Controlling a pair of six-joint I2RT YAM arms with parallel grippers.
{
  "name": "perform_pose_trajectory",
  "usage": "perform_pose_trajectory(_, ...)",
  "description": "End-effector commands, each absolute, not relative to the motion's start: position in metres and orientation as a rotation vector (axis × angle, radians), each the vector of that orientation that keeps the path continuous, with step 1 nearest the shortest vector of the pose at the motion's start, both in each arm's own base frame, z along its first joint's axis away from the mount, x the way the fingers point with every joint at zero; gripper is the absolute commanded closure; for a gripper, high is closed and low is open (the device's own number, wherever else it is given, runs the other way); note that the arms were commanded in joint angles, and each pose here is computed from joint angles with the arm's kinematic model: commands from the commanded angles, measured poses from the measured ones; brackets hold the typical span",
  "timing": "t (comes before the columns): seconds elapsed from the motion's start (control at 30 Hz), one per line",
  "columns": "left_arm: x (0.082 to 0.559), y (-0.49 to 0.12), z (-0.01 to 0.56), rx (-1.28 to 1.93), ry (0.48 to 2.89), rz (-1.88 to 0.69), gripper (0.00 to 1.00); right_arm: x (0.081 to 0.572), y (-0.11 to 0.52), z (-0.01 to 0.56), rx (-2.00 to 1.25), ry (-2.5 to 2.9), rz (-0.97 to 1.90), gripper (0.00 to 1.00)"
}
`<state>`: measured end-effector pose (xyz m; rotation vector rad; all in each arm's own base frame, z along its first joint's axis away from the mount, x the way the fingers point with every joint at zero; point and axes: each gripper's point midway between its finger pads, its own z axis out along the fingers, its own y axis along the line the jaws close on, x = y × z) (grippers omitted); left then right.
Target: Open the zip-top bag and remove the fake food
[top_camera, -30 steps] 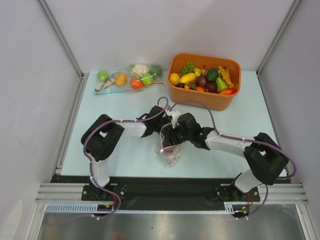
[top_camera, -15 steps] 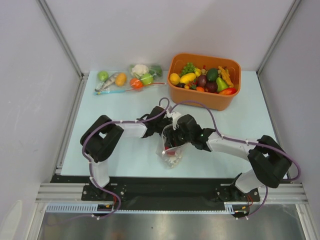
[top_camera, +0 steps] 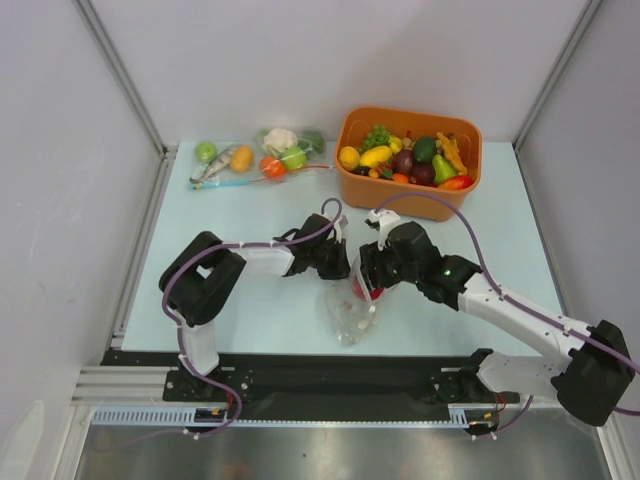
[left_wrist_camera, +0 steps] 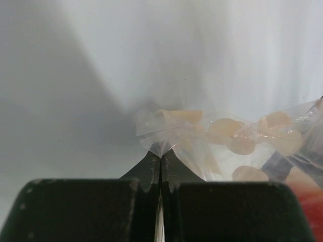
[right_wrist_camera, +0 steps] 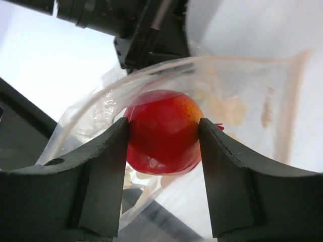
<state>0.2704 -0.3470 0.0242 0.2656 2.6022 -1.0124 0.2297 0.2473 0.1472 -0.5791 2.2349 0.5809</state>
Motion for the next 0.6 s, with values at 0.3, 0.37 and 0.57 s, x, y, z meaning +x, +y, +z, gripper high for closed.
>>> perform_pose_trajectory(0.3, 0.286, -0.34, 0.046, 0.286, 2.522, -1.008, 1.0, 0.242, 0.208, 0.229, -0.384, 2.145, 0.532, 1.0)
perform_pose_trajectory(0.37, 0.287, -0.339, 0.048, 0.282, 2.519, -1.008, 1.0, 0.241, 0.206, 0.244, -0.37, 2.116, 0.549, 1.0)
perform_pose_trajectory(0.57, 0.29, -0.338, 0.051, 0.284, 2.509, -1.005, 1.0, 0.24, 0.201, 0.263, -0.321, 2.083, 0.605, 1.0)
